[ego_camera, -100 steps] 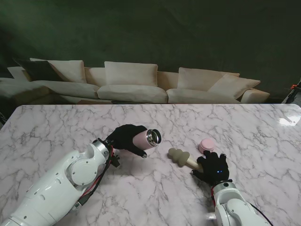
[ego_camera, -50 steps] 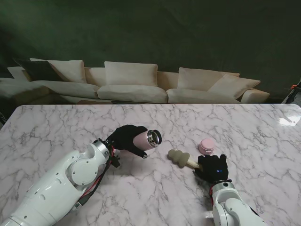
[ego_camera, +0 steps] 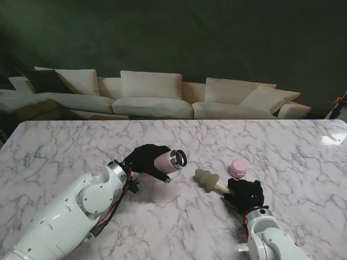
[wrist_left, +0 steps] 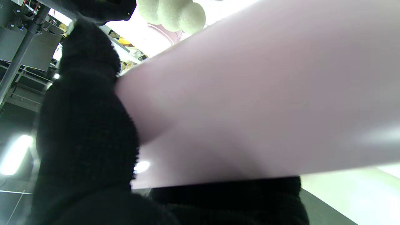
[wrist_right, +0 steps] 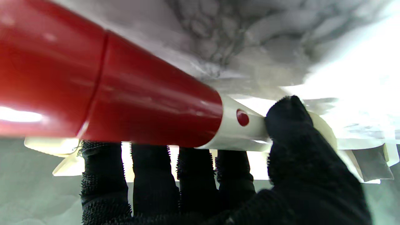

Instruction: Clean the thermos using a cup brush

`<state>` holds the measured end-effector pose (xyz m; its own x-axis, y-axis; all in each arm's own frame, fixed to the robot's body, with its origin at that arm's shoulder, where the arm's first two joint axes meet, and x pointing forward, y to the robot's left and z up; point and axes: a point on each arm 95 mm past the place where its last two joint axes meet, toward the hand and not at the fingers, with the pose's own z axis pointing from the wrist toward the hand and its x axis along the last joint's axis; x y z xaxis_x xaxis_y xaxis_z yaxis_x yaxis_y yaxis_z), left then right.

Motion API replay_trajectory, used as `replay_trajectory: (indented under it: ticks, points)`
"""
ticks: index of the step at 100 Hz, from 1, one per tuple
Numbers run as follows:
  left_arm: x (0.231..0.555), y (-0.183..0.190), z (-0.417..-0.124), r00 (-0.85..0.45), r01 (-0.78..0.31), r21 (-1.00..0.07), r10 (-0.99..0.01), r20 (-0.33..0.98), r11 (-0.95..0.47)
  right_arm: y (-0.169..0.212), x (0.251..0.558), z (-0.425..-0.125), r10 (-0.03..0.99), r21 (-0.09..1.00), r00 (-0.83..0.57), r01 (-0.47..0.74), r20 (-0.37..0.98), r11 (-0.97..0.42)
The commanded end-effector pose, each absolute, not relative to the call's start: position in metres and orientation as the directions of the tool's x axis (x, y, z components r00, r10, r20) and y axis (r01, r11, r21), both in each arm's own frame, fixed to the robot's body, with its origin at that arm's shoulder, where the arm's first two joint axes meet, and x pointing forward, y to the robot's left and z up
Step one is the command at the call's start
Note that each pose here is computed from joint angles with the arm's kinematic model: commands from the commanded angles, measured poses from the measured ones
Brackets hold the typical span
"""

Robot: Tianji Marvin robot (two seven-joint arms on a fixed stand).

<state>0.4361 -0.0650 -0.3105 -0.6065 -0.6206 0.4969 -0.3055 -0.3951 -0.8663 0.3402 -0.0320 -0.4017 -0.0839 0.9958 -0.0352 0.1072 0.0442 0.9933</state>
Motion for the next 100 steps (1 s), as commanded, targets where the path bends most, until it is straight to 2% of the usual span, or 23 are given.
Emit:
replay_trajectory:
  ticks: [1,28,46,67,100]
  points:
    - [0.436,-0.068,-0.310,-0.610,-0.313,-0.864,-0.615,0.501,-0.393,-0.034,0.335,-0.407,0.996,0.991,-0.088,0.127,-0.036,0.047]
    - [0.435,-0.068,-0.310,-0.609,-0.314,-0.863,-0.614,0.502,-0.395,-0.036,0.334,-0.405,0.995,0.990,-0.096,0.136,-0.031,0.044]
    - [0.435,-0.068,-0.310,-0.610,-0.316,-0.866,-0.615,0.499,-0.388,-0.040,0.332,-0.395,0.986,0.989,-0.159,0.124,-0.056,0.077]
    - [0.437,-0.070,-0.312,-0.616,-0.330,-0.873,-0.619,0.487,-0.360,-0.045,0.328,-0.363,0.970,0.992,-0.235,0.089,-0.069,0.092]
    - [0.443,-0.074,-0.312,-0.634,-0.331,-0.894,-0.630,0.449,-0.303,-0.055,0.328,-0.296,0.927,0.992,-0.364,0.042,-0.093,0.116]
